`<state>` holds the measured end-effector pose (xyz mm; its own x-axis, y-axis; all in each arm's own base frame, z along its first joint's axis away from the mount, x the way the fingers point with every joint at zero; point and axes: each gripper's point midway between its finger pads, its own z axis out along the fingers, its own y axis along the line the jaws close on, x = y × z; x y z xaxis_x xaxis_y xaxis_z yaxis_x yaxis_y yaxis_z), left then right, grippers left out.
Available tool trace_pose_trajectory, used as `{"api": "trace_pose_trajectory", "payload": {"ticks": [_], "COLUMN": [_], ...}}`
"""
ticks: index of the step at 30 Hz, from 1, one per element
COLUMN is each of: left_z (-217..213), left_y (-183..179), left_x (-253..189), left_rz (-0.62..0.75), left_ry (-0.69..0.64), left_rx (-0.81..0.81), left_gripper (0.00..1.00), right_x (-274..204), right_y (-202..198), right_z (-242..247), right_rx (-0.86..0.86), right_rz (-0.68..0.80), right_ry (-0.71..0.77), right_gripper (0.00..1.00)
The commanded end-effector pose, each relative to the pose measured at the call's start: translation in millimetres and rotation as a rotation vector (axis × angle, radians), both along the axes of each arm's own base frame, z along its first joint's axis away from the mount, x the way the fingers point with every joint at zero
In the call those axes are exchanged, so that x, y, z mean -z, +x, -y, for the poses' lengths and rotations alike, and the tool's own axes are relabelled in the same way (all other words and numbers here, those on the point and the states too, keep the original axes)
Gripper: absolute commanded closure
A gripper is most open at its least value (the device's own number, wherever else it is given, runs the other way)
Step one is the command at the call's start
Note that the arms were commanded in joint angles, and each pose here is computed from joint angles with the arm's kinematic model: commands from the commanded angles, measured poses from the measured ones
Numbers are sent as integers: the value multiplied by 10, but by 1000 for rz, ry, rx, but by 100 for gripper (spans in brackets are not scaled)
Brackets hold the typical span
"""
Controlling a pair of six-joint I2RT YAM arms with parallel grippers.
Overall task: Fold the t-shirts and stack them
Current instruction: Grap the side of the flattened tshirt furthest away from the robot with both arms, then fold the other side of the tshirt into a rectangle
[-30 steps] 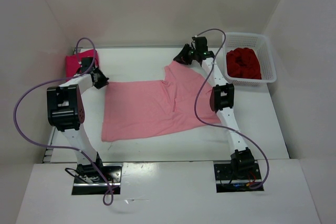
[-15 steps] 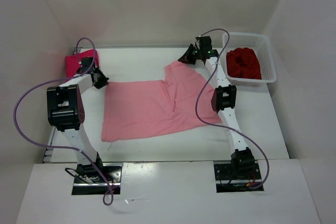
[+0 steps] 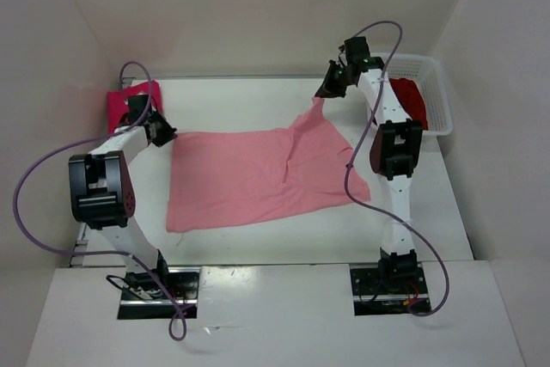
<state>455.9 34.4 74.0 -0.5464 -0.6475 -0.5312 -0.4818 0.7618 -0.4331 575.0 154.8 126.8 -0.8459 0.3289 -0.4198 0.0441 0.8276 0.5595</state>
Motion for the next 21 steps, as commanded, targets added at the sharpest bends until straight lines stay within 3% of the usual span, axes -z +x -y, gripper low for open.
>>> {"api": "trace_pose_trajectory", "payload": {"ticks": [1, 3, 4, 6, 7, 9, 10, 15, 21], "left_z": [63, 100, 112, 152, 160, 171, 146, 124, 204], "left_y": [-46, -111, -182, -281, -350, -518, -587, -993, -1298], "left_x": [-347, -443, -404, -506, -509, -541, -541, -484, -286], "left_rz": [82, 97, 87, 104, 99, 95, 89, 66, 7], "left_ry": [-17, -25, -27, -34, -28, -22, -23, -46, -141], "left_rx": [14, 25, 25, 35, 42, 35, 26, -4, -7], "left_gripper": [100, 100, 100, 100, 100, 100, 100, 100, 100], "right_x": [-520, -412, -637, -456, -686, -504, -697, -568, -43], "right_y": [-166, -312, -404, -664, -747, -1030, -1125, -1737, -2402], "right_z": [117, 212, 235, 277, 306, 348, 386, 632, 891], "right_rx": [12, 28, 44, 58, 69, 78, 92, 162, 214], "right_rz": [112, 75, 112, 56, 113, 47, 94, 44, -120], "right_ry": [-54, -67, -64, -72, -73, -84, -90, -131, -217], "right_gripper": [100, 100, 100, 100, 100, 100, 100, 100, 100]}}
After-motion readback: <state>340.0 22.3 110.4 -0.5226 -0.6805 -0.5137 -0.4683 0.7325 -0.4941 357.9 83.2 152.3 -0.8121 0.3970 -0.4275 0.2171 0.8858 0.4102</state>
